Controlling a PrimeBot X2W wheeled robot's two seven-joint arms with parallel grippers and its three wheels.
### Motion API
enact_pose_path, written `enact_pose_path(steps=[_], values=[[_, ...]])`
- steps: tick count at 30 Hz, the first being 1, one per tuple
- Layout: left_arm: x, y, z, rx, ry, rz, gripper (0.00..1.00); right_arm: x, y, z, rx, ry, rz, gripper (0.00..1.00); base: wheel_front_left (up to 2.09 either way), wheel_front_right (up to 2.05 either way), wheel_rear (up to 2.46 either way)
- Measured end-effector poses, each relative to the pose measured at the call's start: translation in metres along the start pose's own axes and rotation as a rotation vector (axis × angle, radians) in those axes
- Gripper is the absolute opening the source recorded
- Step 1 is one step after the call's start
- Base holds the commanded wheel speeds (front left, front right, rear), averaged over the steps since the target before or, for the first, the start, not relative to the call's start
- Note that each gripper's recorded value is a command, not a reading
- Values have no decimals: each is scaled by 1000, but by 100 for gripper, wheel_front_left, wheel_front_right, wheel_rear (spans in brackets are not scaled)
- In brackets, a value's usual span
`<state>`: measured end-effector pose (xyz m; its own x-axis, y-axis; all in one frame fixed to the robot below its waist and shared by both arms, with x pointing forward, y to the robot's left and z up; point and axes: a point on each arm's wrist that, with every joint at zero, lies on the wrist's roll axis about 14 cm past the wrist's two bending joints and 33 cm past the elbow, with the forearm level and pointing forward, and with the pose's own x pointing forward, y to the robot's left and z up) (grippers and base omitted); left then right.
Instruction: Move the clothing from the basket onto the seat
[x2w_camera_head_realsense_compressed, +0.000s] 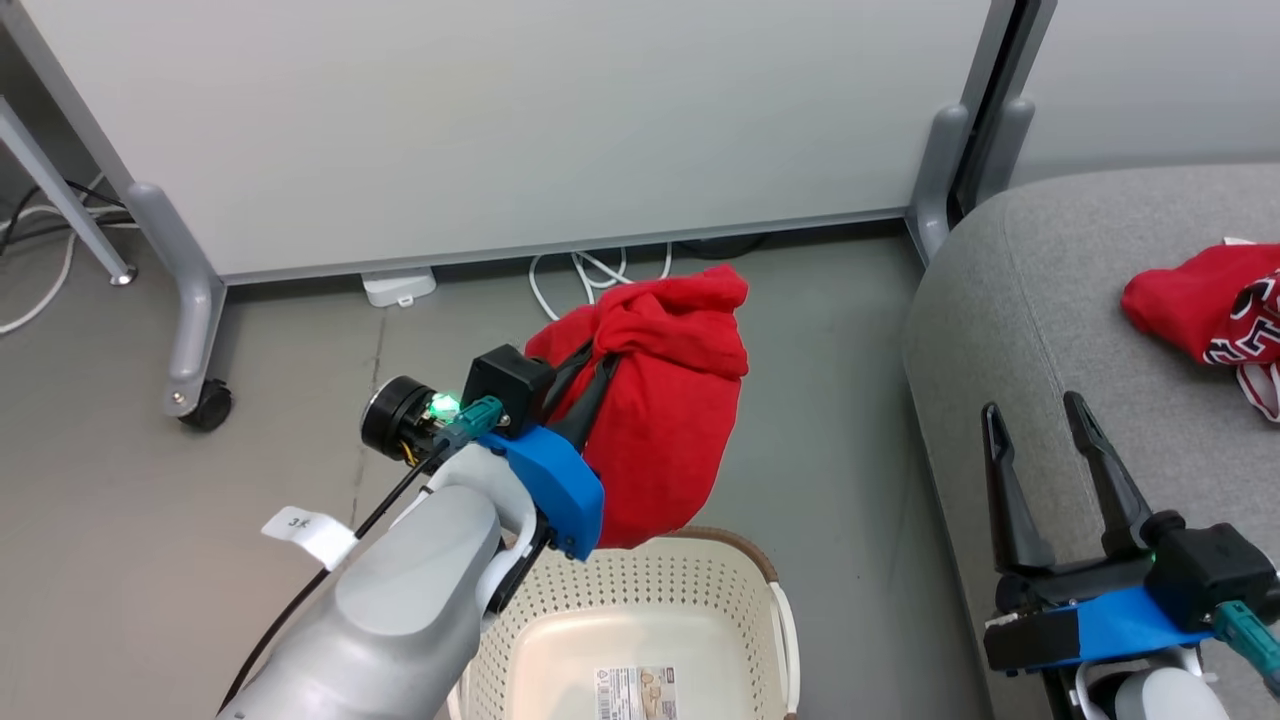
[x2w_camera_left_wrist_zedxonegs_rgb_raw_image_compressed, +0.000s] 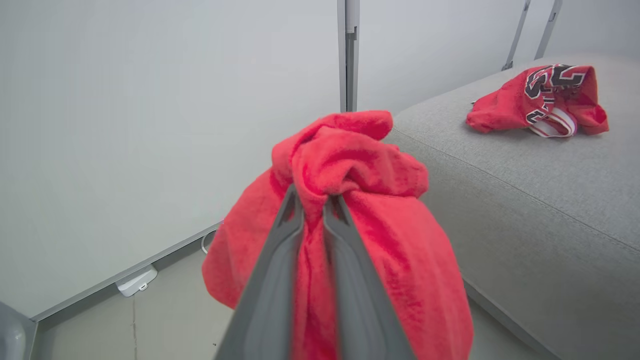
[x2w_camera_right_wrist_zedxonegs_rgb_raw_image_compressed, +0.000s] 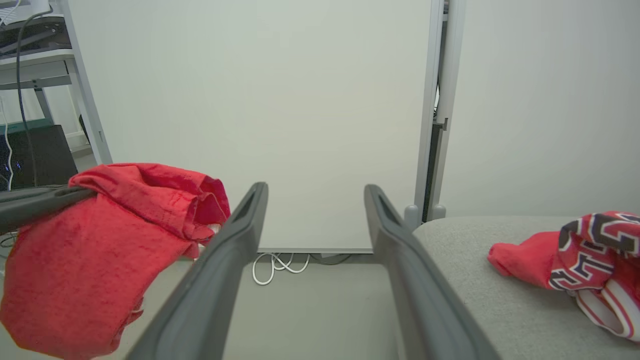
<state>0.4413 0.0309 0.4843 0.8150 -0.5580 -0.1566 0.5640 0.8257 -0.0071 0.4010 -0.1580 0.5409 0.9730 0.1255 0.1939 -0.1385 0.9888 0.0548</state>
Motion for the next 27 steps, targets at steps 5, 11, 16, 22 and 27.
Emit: enact_pose_path(steps=[5, 11, 16, 22, 27], values=[[-10, -3, 21, -16, -78, 16, 0, -8, 4, -1, 10, 8, 6, 100, 0, 0, 0], [-21, -7, 39, -53, -154, 28, 0, -14, 9, 1, 23, 7, 18, 100, 0, 0, 0], [-28, -9, 50, -80, -205, 38, 0, -15, 15, -1, 37, 15, 30, 100, 0, 0, 0], [-32, -10, 54, -81, -228, 35, 0, -13, 21, -6, 53, 26, 47, 100, 0, 0, 0], [-32, -5, 54, -76, -231, 45, 0, -12, 23, -10, 56, 37, 53, 100, 0, 0, 0]])
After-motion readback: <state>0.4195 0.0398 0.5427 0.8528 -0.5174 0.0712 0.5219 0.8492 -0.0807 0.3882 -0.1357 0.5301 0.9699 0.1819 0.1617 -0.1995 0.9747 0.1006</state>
